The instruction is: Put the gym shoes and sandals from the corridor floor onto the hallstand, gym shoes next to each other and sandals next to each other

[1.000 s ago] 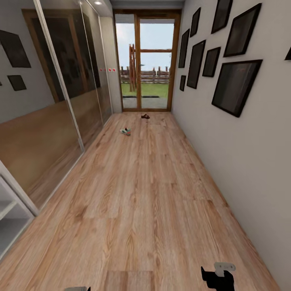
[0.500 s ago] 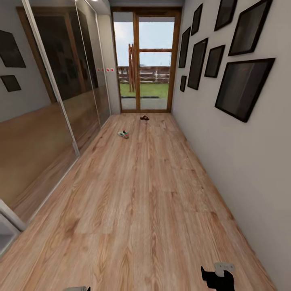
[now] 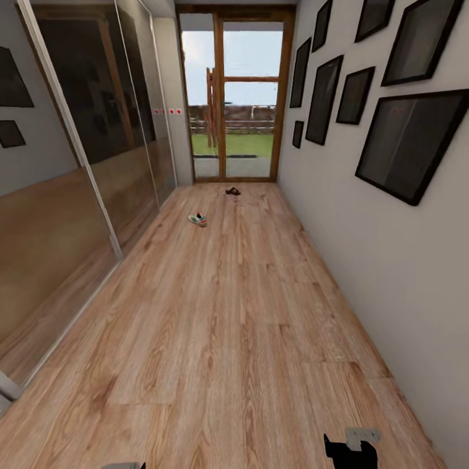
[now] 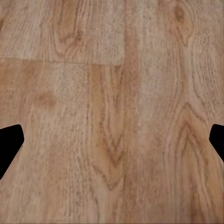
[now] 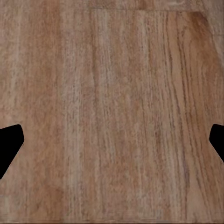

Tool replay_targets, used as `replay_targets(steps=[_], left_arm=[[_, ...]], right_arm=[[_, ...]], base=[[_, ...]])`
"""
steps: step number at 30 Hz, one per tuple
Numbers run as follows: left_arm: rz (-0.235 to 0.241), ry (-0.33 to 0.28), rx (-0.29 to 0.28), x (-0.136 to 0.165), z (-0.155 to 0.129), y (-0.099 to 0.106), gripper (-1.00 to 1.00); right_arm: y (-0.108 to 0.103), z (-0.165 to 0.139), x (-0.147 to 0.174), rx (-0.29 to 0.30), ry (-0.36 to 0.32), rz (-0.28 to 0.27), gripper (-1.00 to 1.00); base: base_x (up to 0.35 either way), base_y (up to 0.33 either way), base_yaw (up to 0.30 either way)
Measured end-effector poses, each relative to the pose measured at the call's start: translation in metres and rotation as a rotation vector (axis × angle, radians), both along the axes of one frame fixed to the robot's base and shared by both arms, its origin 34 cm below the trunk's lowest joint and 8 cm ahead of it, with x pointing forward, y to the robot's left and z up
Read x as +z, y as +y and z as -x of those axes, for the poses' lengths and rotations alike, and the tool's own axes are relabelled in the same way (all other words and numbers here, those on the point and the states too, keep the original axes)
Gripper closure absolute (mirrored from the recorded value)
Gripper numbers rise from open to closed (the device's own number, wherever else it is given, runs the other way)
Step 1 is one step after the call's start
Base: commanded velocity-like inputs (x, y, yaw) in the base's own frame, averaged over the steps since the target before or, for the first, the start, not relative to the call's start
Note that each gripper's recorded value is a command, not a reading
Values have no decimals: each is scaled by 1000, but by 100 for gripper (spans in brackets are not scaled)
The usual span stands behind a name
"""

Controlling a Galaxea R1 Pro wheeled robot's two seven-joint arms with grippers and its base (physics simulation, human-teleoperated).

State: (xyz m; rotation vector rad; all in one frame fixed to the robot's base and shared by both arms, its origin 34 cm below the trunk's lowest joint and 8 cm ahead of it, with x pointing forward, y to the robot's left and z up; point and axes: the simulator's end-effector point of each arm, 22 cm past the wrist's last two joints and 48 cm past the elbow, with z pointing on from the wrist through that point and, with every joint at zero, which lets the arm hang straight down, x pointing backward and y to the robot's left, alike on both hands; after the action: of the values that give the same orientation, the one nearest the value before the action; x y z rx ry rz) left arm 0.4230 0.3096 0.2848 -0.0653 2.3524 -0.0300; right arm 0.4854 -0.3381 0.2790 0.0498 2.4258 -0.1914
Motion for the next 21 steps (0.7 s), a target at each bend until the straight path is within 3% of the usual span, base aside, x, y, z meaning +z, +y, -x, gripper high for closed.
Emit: replay_targets(steps=[9,21], left_arm=[[-3,-12,0,1,0,1,-100],[-4,-12,3,1,0,1,-100]], right_arm=[[4,2,-1,2,3,-4,-100],[4,6,-2,1,7,-3,-100]], base=[[57,0,0],[314,0,0]])
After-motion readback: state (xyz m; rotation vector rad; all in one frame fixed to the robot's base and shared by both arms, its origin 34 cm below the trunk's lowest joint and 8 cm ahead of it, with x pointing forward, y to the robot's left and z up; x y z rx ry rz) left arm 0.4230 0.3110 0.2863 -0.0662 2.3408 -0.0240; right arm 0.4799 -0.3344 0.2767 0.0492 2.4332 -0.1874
